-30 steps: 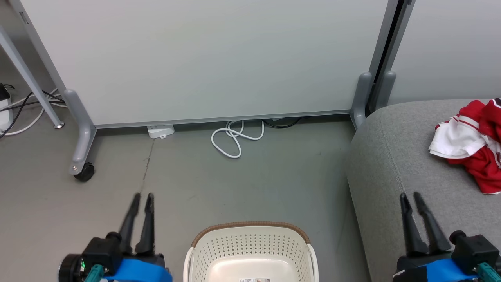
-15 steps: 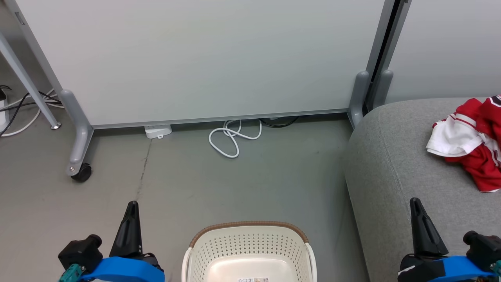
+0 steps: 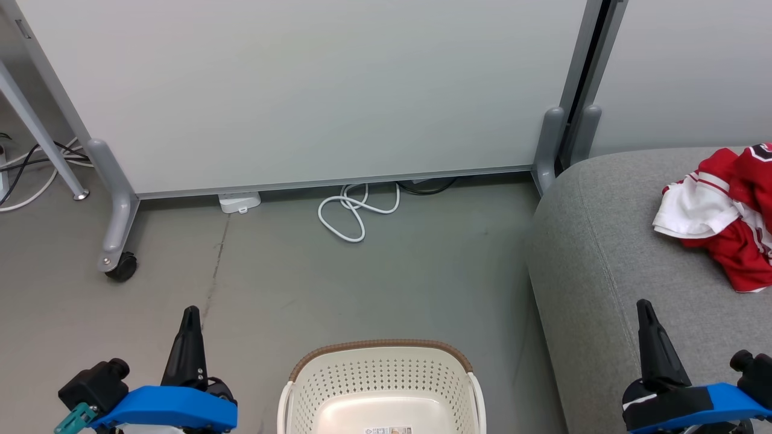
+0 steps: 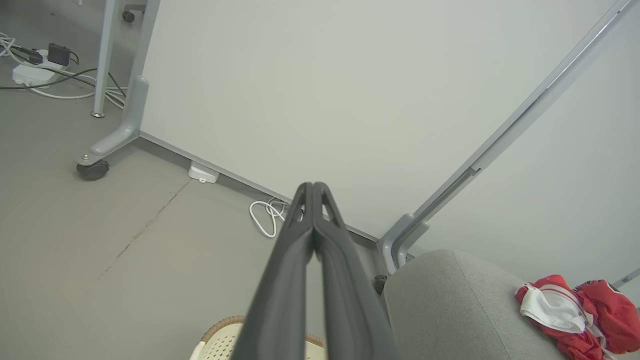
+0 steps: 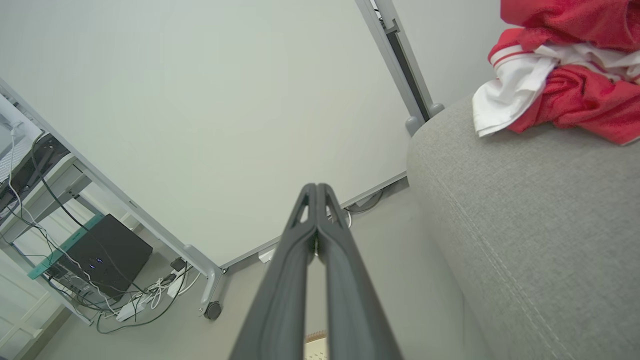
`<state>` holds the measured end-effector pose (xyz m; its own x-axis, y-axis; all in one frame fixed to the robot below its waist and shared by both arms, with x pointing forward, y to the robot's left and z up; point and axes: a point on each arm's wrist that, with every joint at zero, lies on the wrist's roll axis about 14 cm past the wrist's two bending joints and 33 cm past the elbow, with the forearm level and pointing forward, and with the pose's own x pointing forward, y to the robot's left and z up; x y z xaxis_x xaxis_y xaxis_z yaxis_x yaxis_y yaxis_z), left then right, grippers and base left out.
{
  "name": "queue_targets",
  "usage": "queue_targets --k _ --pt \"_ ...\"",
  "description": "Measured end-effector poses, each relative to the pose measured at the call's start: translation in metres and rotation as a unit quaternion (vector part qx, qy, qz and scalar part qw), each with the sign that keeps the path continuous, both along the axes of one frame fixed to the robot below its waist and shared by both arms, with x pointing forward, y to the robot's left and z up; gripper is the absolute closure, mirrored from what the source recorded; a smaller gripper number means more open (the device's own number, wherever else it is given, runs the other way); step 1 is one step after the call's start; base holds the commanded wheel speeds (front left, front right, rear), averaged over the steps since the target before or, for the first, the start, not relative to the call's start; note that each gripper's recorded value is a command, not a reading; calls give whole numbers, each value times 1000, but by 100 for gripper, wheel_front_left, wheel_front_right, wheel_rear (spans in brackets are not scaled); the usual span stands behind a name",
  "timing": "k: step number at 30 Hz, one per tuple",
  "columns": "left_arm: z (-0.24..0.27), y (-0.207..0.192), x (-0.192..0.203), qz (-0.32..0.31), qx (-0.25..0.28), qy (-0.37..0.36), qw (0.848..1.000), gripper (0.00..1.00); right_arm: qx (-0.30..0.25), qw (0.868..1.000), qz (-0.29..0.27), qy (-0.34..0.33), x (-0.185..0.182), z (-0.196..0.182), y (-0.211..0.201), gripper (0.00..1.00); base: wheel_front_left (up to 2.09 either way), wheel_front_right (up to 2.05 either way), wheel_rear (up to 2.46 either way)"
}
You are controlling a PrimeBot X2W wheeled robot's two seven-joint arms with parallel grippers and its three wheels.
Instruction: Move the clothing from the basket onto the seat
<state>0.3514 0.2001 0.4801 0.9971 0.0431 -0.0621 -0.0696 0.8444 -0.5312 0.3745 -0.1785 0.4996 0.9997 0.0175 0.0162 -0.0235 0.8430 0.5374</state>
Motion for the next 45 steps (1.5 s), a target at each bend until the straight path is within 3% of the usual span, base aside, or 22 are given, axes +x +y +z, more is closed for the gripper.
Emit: queue_targets --k 19,45 --pt "3 4 9 14 -135 1 991 100 133 991 -11 20 3 -4 -7 100 0 0 0" --pt "8 5 19 18 -281 -5 960 100 279 960 -14 26 9 -2 -12 100 0 0 0"
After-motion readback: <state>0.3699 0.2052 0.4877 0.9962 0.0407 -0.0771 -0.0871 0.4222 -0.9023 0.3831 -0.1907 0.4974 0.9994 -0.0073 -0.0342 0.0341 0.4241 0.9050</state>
